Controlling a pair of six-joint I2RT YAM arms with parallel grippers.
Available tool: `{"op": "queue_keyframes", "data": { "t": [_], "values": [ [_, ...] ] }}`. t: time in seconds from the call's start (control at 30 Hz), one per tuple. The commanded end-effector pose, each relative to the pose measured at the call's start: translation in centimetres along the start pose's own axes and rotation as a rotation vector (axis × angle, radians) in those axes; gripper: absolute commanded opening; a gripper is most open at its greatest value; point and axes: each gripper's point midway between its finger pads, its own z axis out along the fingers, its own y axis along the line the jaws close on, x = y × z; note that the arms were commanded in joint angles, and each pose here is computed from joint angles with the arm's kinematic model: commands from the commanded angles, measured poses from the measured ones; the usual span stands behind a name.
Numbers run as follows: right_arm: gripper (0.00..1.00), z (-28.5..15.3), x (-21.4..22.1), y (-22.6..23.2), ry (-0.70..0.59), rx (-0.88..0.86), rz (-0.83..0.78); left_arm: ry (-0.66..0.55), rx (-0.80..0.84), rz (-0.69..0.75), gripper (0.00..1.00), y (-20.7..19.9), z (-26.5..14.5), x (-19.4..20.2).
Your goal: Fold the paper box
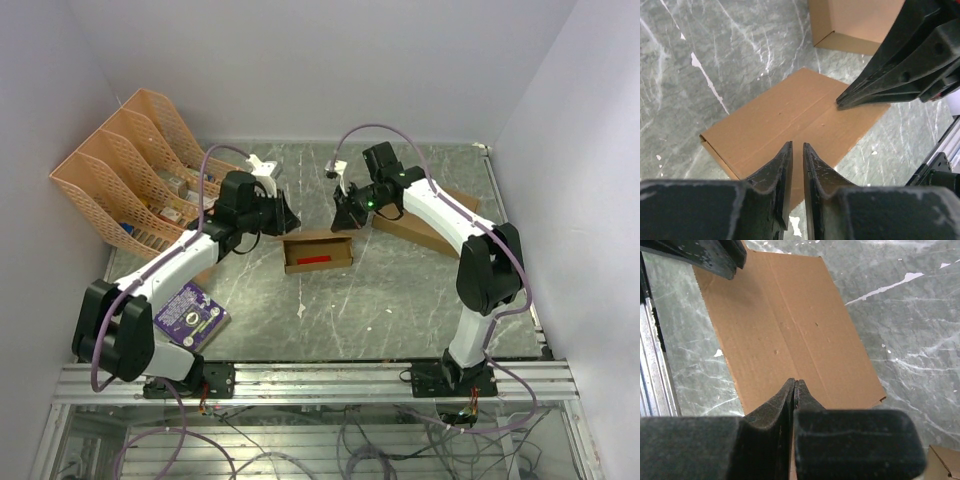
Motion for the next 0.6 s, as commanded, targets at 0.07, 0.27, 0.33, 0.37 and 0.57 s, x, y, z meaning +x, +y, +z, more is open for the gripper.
{"op": "queue_keyframes", "data": {
  "t": [0.07, 0.27, 0.33, 0.37, 0.57],
  "values": [
    [0.00, 0.0, 1.3, 0.5, 0.017, -0.013, 0.010, 0.107, -0.062, -0.034, 0.22, 2.4, 0.7, 3.8],
    [0.00, 0.8, 3.2, 0.7, 0.052, -0.035, 0.039, 0.194, -0.064, -0.092, 0.19, 3.3, 1.1, 7.3],
    [0.00, 1.1, 3.8, 0.8, 0.063, -0.041, 0.047, 0.221, -0.066, -0.110, 0.19, 3.5, 1.3, 8.4],
    [0.00, 1.2, 4.1, 0.8, 0.067, -0.043, 0.050, 0.232, -0.068, -0.117, 0.19, 3.7, 1.3, 8.9],
    [0.00, 2.0, 6.1, 0.7, 0.104, -0.054, 0.083, 0.323, -0.083, -0.156, 0.17, 4.5, 2.0, 12.2]
  ]
}}
